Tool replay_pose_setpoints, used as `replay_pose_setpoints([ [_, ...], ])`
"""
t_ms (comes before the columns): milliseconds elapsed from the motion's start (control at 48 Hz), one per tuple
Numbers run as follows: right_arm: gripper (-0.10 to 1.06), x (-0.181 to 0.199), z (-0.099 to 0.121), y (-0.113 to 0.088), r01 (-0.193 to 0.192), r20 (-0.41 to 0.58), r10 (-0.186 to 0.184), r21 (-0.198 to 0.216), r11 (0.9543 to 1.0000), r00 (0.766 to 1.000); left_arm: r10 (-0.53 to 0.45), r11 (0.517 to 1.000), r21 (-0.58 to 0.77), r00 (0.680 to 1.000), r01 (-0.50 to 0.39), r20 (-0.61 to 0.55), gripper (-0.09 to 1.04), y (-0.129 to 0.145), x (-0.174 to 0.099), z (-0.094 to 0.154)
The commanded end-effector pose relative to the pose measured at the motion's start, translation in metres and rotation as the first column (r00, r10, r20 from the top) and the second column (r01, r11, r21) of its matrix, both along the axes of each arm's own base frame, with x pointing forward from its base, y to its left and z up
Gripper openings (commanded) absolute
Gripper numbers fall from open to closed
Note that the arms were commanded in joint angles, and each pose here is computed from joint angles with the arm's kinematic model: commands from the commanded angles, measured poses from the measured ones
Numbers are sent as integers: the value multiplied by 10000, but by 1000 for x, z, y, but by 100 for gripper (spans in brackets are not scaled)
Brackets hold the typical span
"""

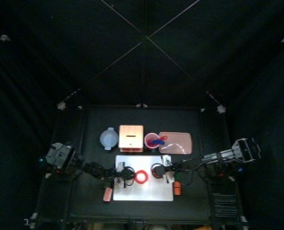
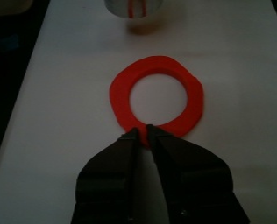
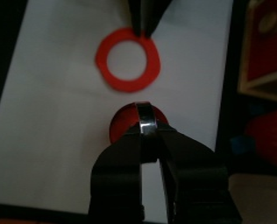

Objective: Get the cutter from the drawer then cut the dough then place the extra dough in the bowl
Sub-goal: Place the extra dough in the bowl

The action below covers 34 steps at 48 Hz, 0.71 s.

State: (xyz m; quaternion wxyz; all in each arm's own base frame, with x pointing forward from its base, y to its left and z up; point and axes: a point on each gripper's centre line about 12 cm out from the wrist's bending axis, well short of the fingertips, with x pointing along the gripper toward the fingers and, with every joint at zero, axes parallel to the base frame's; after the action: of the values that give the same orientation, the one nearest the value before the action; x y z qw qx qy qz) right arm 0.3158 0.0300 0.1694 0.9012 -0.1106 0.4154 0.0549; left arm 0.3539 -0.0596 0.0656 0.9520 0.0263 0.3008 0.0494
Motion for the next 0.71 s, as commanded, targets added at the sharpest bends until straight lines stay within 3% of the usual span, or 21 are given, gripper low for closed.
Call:
replay_pose_setpoints([
  [21, 37, -2, 6, -7, 306, 185, -309, 145, 9994, 9994, -2, 10000, 94, 9989, -2, 466, 61, 7, 5, 17],
  [146, 41, -2, -1, -13, 725, -38, -724, 400, 9966, 9974, -285, 9987, 435, 9977, 258, 616, 63, 8, 7, 24],
  [333, 58, -3, -9, -15, 927, -291, -913, 525, 9943, 9954, -673, 9945, 847, 9958, 620, 617, 65, 7, 9, 28],
  [542, 77, -3, -9, -13, 1347, -388, -1312, 1054, 9853, 9906, -691, 9942, 880, 9936, 612, 893, 69, 7, 10, 39],
  [708, 78, -2, -8, -10, 1312, -355, -1279, 1123, 9850, 9911, -661, 9942, 916, 9929, 570, 988, 70, 10, 6, 44],
])
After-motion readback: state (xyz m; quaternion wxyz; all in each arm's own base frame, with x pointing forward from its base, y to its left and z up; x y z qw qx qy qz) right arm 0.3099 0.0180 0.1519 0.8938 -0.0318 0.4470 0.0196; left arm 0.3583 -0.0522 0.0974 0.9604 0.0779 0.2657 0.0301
